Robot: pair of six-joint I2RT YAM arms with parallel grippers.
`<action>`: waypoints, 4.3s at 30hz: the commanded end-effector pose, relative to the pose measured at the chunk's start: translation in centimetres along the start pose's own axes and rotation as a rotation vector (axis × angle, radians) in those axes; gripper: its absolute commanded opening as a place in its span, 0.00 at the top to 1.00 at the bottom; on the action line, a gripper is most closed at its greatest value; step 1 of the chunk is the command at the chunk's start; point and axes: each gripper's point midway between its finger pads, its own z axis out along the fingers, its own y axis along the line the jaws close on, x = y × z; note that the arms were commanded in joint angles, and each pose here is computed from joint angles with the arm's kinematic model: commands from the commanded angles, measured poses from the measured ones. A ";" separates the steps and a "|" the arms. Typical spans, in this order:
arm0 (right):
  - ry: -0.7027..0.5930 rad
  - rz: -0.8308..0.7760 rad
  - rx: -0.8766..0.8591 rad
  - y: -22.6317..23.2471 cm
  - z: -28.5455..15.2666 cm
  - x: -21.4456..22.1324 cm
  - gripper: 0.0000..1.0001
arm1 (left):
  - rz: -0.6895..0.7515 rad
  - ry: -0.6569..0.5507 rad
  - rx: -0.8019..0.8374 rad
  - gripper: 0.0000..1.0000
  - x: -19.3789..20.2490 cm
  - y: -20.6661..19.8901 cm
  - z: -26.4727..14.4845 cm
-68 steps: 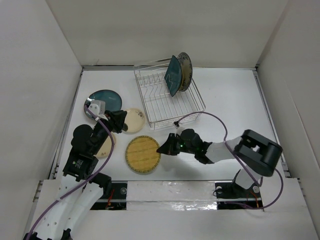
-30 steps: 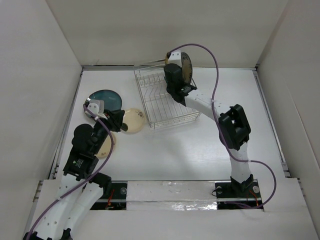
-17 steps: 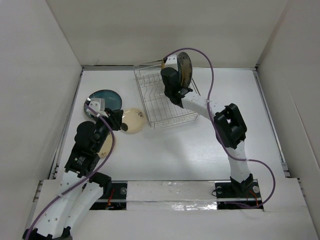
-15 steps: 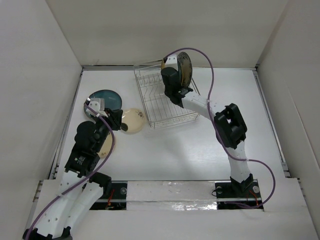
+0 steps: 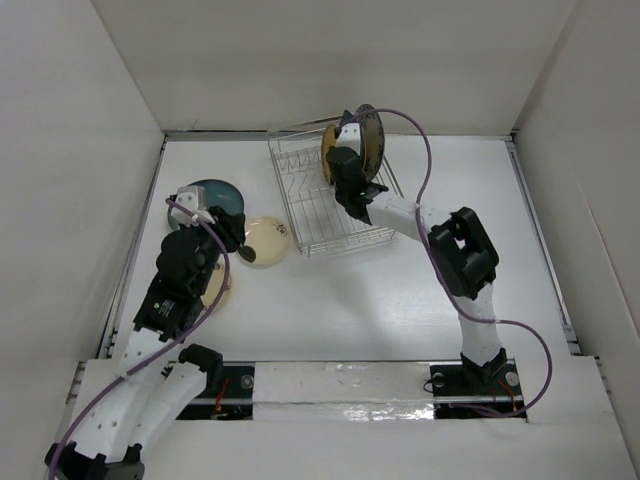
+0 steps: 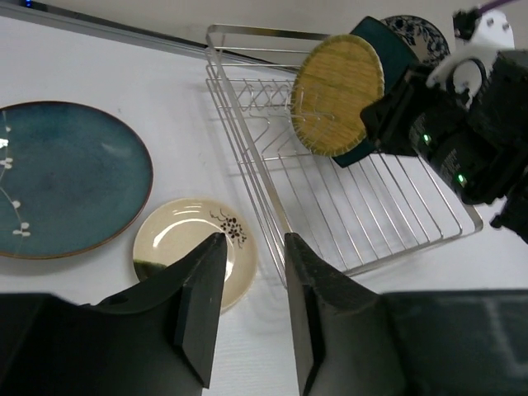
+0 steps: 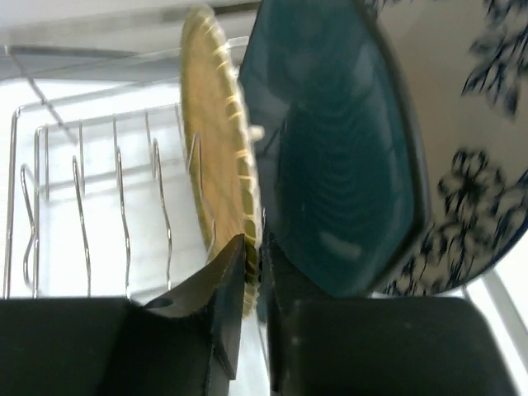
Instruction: Load the plates into the dish rack
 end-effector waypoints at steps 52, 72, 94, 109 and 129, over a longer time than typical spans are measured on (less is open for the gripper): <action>-0.253 0.299 -0.646 1.9 -19.8 -15.3 0.77 | -0.828 0.186 -0.576 0.79 12.5 27.9 11.3; -0.281 0.311 -0.637 0.6 -20.6 -16.4 0.77 | -0.862 0.152 -0.490 1.00 12.2 27.8 13.2; -0.198 0.250 -0.772 5.3 -20.2 -14.2 0.67 | -0.787 -0.248 -0.057 1.00 -4.3 20.1 11.1; -0.027 0.192 -0.970 14.4 -17.2 -11.6 0.07 | -0.801 -0.238 0.281 1.00 -5.6 10.4 6.5; 0.154 0.352 -1.227 18.1 -16.6 -8.4 0.59 | -0.736 -0.152 0.457 1.00 -4.4 5.6 3.8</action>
